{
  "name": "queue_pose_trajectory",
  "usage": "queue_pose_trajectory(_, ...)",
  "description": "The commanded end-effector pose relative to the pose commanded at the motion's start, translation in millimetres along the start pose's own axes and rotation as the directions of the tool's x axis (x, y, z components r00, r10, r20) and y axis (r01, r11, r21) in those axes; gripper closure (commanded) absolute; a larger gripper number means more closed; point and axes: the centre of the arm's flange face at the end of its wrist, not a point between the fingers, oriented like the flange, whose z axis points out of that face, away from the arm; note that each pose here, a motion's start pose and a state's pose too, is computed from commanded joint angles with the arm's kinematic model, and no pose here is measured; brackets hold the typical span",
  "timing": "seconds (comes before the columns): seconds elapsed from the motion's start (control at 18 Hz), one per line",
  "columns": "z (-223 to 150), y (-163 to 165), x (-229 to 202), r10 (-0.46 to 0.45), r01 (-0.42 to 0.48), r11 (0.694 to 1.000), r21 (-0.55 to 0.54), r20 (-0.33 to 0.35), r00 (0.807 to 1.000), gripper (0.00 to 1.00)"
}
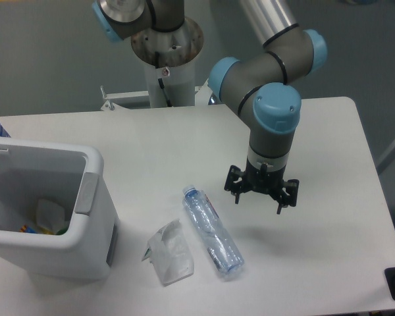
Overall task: Place the trash in the trash can
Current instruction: 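Move the open gripper over the clear plastic water bottle and lower, then close the gripper on the bottle's body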
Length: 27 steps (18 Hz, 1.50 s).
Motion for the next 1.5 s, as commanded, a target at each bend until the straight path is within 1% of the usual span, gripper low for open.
queue_pose_trajectory(0.11, 10, -5, 6, -0.002, 0.002, 1.0, -0.002, -0.006, 1.0, 0.0)
queue_pose_trajectory(0.17, 13, -7, 8, -0.018, 0.018, 1.0, -0.003, -0.008, 1.0, 0.0)
queue_pose_trajectory(0.33, 19, -14, 7, -0.108, 0.108, 0.994, -0.004, -0.009, 0.994, 0.0)
queue_pose_trajectory(0.39, 22, -23, 10, -0.134, 0.134, 0.991, -0.003, -0.007, 0.991, 0.0)
queue_pose_trajectory(0.5, 30, -43, 11, -0.194, 0.194, 0.981, 0.004, -0.002, 0.981, 0.0)
queue_pose_trajectory(0.61, 39, -57, 8, -0.269, 0.269, 0.963, 0.009, -0.001, 0.963, 0.0)
queue_pose_trajectory(0.72, 47, -74, 7, -0.313, 0.313, 0.95, 0.014, 0.01, 0.95, 0.0)
queue_pose_trajectory(0.78, 52, -80, 8, -0.318, 0.318, 0.948, 0.008, 0.026, 0.948, 0.0)
queue_pose_trajectory(0.94, 69, -90, 18, -0.284, 0.289, 0.956, -0.042, 0.11, 0.953, 0.0)
queue_pose_trajectory(1.0, 73, -92, 19, -0.28, 0.287, 0.957, -0.049, 0.119, 0.953, 0.0)
queue_pose_trajectory(1.17, 81, -97, 30, -0.271, 0.279, 0.959, -0.058, 0.112, 0.956, 0.0)
queue_pose_trajectory(1.22, 85, -98, 34, -0.277, 0.285, 0.957, -0.061, 0.113, 0.954, 0.0)
queue_pose_trajectory(1.33, 87, -97, 36, -0.284, 0.294, 0.953, -0.072, 0.121, 0.951, 0.0)
queue_pose_trajectory(1.5, 93, -93, 40, -0.279, 0.292, 0.95, -0.107, 0.123, 0.952, 0.0)
